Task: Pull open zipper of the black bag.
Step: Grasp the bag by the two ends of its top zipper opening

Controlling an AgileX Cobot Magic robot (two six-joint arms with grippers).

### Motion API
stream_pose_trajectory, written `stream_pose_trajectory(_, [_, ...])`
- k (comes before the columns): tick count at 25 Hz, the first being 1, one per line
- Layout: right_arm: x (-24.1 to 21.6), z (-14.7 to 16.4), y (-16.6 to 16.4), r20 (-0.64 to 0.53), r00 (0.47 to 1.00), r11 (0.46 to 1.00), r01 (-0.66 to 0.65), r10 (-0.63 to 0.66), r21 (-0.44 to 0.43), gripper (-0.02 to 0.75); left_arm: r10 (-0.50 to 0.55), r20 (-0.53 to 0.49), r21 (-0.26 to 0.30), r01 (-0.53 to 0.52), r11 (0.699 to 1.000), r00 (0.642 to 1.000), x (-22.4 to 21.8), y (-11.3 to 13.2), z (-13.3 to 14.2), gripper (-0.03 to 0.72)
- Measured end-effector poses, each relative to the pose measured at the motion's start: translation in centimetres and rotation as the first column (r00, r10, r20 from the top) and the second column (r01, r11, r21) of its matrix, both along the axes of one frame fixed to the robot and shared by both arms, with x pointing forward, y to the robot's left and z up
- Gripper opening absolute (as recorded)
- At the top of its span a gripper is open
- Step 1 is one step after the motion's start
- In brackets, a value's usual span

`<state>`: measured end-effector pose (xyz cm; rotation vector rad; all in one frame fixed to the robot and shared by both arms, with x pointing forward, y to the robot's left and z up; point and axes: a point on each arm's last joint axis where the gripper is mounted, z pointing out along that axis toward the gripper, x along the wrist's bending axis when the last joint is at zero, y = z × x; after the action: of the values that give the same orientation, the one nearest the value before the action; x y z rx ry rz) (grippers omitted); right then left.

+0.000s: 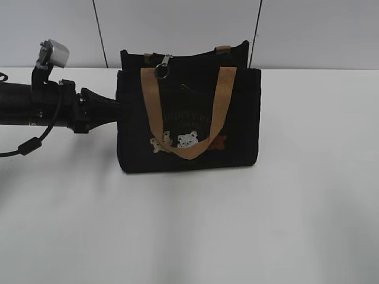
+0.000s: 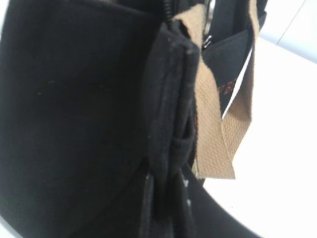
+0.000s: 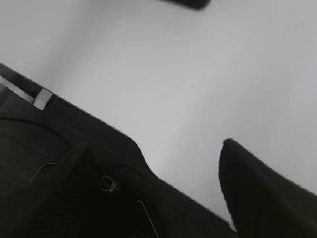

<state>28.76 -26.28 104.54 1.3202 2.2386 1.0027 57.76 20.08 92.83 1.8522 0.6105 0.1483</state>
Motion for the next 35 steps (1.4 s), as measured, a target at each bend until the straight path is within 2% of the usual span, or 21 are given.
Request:
stream_pose_trajectory(5, [3.9,1.2,1.3,0.093,0.989,0.987,-0.126,0.117,0.101,0.594,0.000,0.000,0.000,0.000,1.000,1.000,0.0,0.0,0.0,0.050])
stream_pose_trajectory(12, [9.5,0.5,3.0,0.200,0.944,0.934,-0.302,0.264,0.193,0.594,0.000,0.000,0.000,0.000,1.000,1.000,0.0,0.0,0.0,0.048])
stream_pose_trajectory(17, [12.4,-0.7,4.8,0.279,0.896,0.896,-0.403,0.345,0.186,0.594,0.000,0.000,0.000,0.000,1.000,1.000,0.0,0.0,0.0,0.048])
stream_pose_trajectory(25, [19.0,-1.3,7.4,0.268,0.879,0.876,-0.448,0.395,0.180,0.594,0.000,0.000,0.000,0.000,1.000,1.000,0.0,0.0,0.0,0.048])
stream_pose_trajectory(30, [23.2,-1.9,8.2,0.251,0.893,0.878,-0.427,0.373,0.215,0.594,0.000,0.000,0.000,0.000,1.000,1.000,0.0,0.0,0.0,0.048])
stream_pose_trajectory(35, [26.4,-2.6,9.6,0.245,0.886,0.863,-0.449,0.394,0.234,0.594,0.000,0.000,0.000,0.000,1.000,1.000,0.0,0.0,0.0,0.048])
